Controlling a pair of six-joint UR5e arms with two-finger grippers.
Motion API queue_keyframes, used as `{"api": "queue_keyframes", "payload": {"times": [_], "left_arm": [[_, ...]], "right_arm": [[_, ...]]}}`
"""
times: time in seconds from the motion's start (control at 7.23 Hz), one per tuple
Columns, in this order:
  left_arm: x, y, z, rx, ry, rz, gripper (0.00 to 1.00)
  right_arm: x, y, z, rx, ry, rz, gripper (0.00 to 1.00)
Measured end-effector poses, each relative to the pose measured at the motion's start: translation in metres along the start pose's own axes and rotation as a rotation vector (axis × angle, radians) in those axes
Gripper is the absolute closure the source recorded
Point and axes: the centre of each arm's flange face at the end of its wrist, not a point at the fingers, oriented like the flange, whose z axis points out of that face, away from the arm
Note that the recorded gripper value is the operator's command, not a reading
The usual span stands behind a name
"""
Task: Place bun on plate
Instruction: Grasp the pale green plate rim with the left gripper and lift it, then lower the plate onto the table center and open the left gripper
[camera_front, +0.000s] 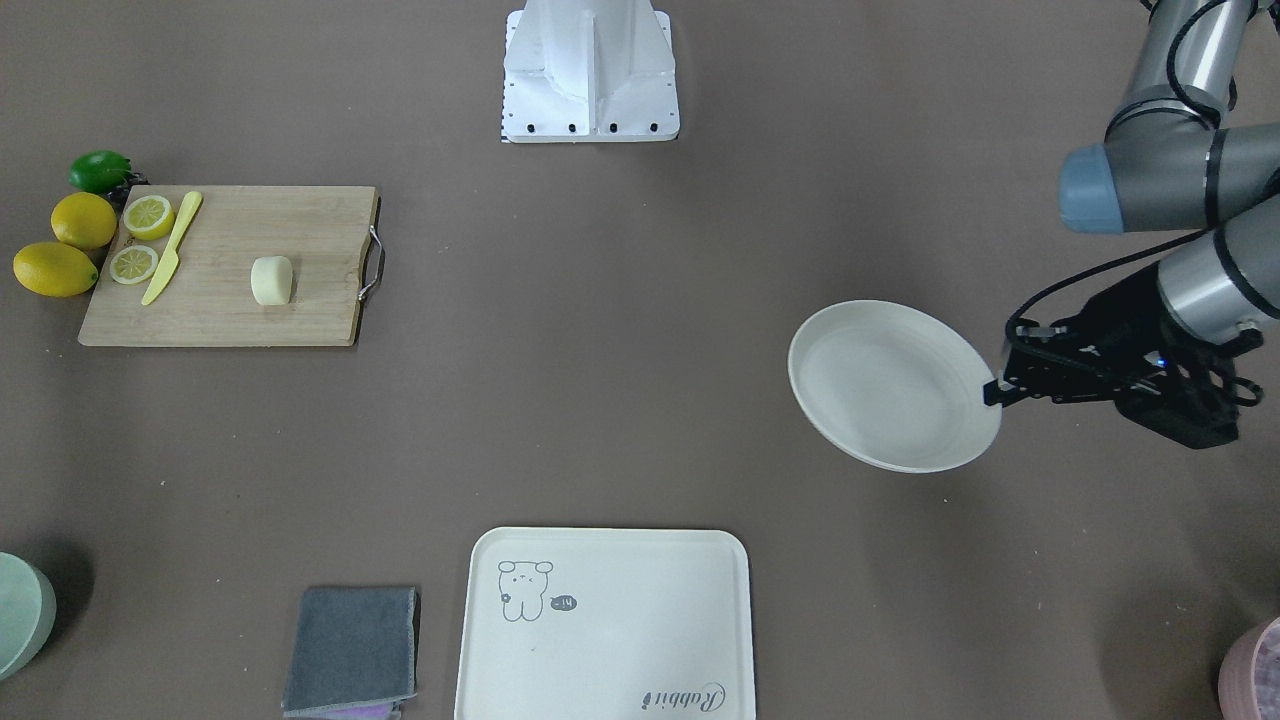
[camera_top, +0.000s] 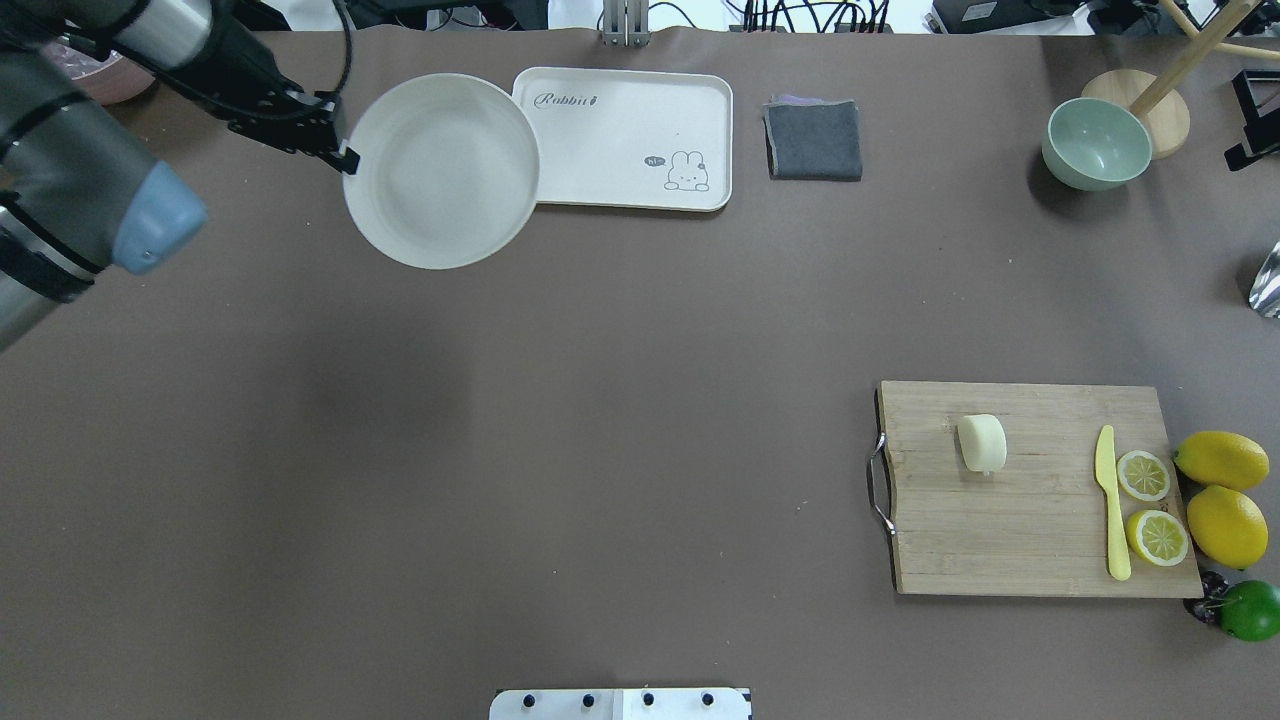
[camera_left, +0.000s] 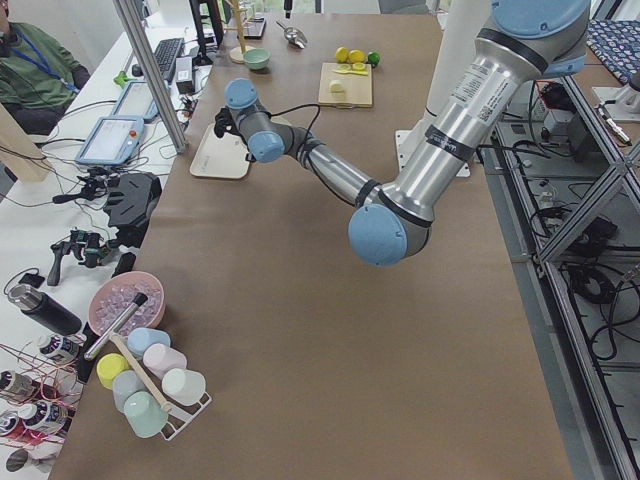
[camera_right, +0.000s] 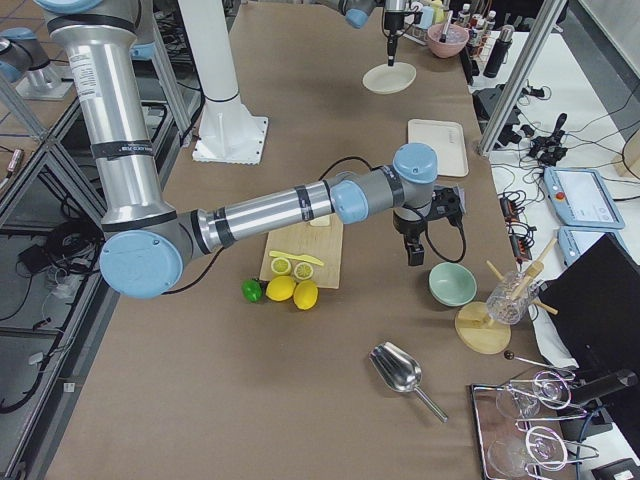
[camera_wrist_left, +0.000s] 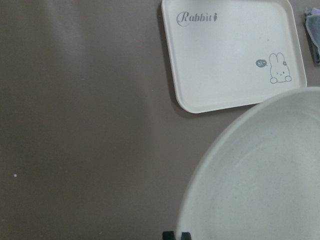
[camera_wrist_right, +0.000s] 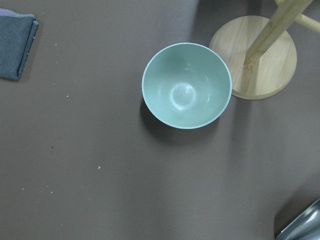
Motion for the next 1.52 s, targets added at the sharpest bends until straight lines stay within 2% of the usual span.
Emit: {"api": "queue_keyframes", "payload": {"times": [0.55,0.83,1.11,1.25,1.38,1.52], "left_arm": [[0.082,0.064,0.11,0.01,-0.042,0.015,1.0],[0.104,0.092,0.142,-0.006,-0.052,0.024,1.0],[0.115,0.108,0.157,-0.026,-0.05,0.033,1.0],[0.117,0.112,0.16,-0.032,-0.048,0.036,0.45],[0.118,0.114,0.162,-0.035,-0.047,0.038,0.03],[0.119,0.114,0.162,-0.033,-0.043,0.042,0.03]], "right_arm": [[0.001,0.0,0.0,0.002,0.004,0.0,0.0],[0.0,-0.001,0.0,0.003,0.005,-0.002,0.0],[-0.002,-0.003,-0.002,0.007,0.005,-0.005,0.0],[-0.003,-0.005,-0.003,0.009,0.004,-0.007,0.0],[-0.006,-0.009,-0.004,0.013,0.003,-0.011,0.0],[-0.008,-0.013,-0.006,0.017,0.001,-0.016,0.0]]}}
